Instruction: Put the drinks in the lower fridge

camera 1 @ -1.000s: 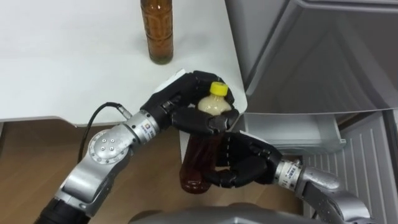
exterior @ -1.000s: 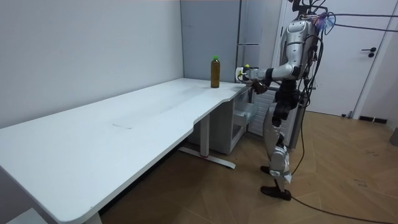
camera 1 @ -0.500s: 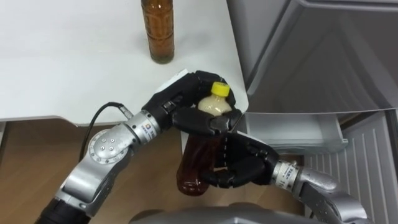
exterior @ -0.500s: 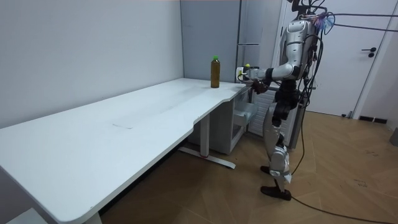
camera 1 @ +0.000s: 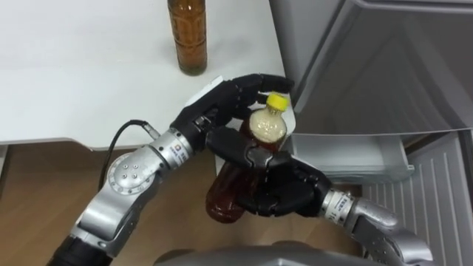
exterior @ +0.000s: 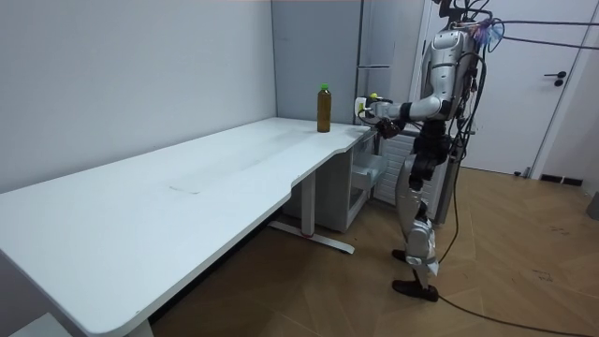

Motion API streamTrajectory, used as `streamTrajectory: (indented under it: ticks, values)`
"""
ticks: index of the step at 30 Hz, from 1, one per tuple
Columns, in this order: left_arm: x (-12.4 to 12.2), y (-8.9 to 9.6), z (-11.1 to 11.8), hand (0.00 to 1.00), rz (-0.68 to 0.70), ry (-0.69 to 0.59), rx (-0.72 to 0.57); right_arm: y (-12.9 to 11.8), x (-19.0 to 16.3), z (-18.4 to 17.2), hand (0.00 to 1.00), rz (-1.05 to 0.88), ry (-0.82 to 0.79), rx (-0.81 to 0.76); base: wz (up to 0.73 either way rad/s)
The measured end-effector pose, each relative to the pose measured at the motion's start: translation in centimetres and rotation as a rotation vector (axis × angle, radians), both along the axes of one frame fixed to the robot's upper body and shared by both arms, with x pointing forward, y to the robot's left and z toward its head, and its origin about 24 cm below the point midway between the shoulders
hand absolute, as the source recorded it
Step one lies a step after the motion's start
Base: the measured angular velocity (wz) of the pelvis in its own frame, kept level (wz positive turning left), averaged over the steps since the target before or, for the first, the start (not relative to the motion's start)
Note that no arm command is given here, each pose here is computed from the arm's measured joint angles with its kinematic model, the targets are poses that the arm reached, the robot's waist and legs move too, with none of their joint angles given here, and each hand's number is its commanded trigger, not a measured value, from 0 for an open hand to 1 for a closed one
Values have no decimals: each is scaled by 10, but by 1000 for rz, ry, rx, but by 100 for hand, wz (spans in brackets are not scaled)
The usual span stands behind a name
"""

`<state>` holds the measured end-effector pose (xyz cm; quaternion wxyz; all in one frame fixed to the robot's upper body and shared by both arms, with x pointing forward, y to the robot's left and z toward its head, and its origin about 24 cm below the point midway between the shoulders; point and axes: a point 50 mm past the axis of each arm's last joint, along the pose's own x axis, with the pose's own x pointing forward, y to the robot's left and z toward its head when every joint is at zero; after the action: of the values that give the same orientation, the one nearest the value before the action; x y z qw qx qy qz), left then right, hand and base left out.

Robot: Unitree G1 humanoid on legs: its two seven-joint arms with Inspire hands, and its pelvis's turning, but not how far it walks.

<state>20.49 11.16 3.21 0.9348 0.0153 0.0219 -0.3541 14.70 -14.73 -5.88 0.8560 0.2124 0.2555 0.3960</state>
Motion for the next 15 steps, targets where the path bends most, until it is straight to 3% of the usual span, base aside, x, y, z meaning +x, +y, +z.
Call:
streamTrajectory:
  ticks: [4,9,12,15]
  values:
    - [1,-2,6,0,6,-25,-17,1,2,2,100,-23,-7,22,0]
    - [4,2,29,0,23,-131,-27,0,7,9,100,-44,-74,68,1]
    - [5,7,53,0,42,-238,-41,-5,6,10,100,-57,-82,72,0]
    - [5,23,91,0,145,-435,-118,-16,-9,3,100,-95,-38,39,0]
